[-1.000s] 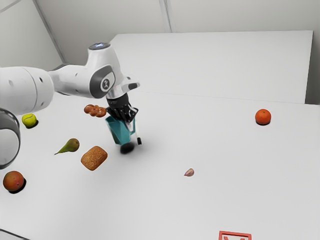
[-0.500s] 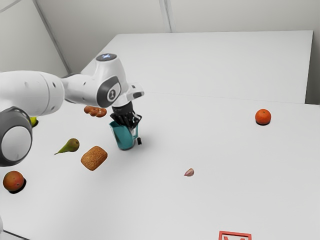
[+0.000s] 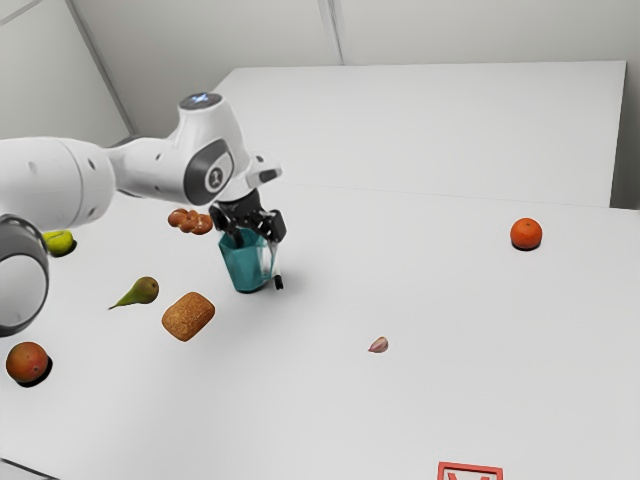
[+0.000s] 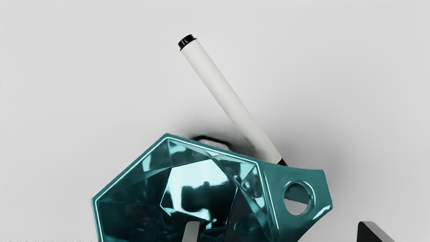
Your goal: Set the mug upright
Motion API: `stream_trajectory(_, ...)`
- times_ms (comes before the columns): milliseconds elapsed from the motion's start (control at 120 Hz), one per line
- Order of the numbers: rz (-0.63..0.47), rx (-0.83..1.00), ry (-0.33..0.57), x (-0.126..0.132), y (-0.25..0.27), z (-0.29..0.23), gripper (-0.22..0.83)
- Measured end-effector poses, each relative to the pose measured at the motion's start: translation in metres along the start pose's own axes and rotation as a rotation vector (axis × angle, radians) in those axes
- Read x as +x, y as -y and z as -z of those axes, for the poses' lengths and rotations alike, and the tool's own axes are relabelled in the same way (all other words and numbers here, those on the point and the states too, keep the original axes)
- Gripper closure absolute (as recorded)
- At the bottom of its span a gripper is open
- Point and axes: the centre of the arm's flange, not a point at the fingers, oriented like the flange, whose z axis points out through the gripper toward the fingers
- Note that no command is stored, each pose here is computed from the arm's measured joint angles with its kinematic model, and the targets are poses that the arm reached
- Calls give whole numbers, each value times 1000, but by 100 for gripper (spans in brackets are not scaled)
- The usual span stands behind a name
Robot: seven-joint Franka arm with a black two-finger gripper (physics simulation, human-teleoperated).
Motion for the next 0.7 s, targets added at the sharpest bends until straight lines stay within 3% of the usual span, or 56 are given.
stream_trajectory(258, -5, -6, -45, -9, 0, 53, 3)
stream_trajectory(700, -37, 3, -97, -29, -6, 134, 0)
